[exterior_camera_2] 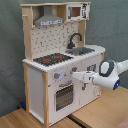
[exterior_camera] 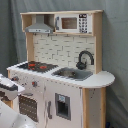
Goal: Play with the kitchen
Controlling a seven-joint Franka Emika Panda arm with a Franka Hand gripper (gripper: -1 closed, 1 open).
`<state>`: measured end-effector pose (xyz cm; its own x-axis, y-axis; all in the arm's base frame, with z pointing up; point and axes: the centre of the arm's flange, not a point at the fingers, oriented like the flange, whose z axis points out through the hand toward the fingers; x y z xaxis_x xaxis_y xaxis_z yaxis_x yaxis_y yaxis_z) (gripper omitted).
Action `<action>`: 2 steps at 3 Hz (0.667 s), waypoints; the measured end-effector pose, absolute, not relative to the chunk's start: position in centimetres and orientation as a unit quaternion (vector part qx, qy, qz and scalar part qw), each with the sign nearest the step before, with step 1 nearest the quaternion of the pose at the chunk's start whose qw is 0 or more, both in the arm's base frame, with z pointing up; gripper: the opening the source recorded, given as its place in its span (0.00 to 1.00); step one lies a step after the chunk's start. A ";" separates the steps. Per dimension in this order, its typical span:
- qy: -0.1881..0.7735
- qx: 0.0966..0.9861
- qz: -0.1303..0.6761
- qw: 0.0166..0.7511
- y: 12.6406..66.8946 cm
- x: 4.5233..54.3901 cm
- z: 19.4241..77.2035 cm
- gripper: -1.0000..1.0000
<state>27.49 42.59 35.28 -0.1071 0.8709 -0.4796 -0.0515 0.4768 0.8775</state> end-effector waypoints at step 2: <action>0.646 0.279 0.327 0.631 39.1 26.7 34.0 1.00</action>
